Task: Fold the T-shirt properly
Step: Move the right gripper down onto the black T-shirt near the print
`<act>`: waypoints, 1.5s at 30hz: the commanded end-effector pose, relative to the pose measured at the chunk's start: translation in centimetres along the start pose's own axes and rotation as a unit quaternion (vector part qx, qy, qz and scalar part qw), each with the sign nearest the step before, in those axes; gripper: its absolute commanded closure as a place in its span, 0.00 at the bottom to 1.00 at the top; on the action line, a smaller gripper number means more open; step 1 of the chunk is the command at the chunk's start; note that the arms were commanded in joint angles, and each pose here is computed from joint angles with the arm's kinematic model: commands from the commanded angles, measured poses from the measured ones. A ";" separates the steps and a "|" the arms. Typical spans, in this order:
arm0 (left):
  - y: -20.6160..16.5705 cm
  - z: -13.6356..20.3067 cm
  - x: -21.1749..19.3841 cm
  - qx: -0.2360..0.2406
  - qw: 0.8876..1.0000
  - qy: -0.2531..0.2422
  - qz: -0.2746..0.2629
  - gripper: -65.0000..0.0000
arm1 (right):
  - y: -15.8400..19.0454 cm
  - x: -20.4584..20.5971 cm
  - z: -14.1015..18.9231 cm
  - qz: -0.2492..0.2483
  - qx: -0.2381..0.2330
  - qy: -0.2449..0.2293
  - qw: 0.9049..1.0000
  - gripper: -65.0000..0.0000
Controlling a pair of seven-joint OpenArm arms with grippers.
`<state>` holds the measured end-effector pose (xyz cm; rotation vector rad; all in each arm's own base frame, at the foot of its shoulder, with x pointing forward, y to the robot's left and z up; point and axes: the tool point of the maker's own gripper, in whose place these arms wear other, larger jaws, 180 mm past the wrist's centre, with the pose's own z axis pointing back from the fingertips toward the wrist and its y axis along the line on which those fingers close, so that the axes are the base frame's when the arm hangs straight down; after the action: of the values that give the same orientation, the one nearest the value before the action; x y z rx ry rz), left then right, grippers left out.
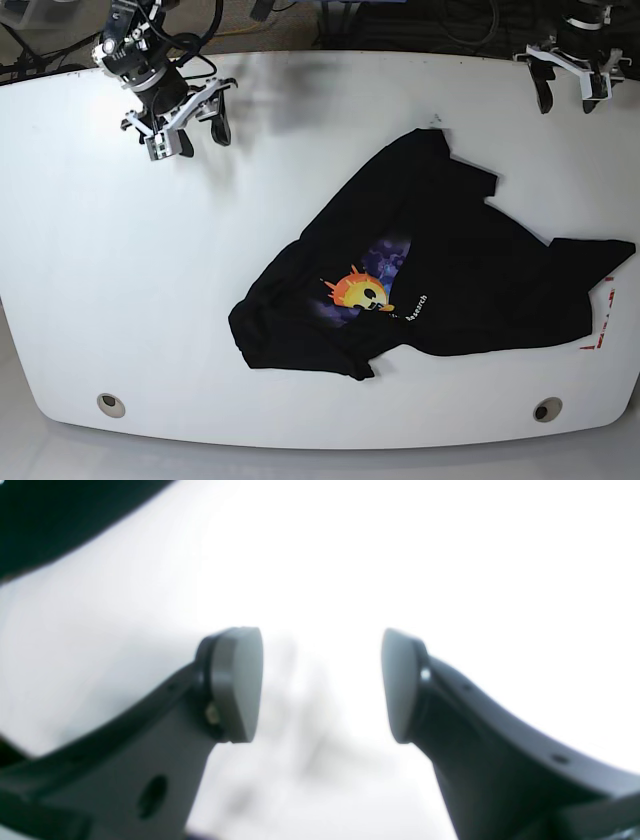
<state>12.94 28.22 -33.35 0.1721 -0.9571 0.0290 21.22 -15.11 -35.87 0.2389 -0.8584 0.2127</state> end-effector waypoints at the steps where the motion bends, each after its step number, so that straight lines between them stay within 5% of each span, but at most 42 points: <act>1: 0.6 0.2 0.8 0.006 1.000 -0.008 -0.004 0.37 | -0.3 1.9 -0.3 0.012 0.001 -0.018 1.000 0.44; 19: 1.1 -0.1 1.4 0.013 1.000 -0.015 -0.004 0.37 | 6.4 8.5 -9.7 0.096 0.118 -0.011 0.988 0.44; 28: 1.1 -0.2 1.4 0.013 1.000 -0.016 -0.005 0.37 | 11.2 9.5 -14.7 0.179 0.174 0.024 0.968 0.44; 45: 1.0 -0.3 1.4 0.012 1.000 -0.016 -0.004 0.37 | 14.4 13.2 -19.3 0.159 0.221 0.016 0.962 0.44</act>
<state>13.47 29.12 -33.14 0.1937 -0.9548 0.0432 38.28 4.20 -38.14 0.4876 -0.7488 0.7035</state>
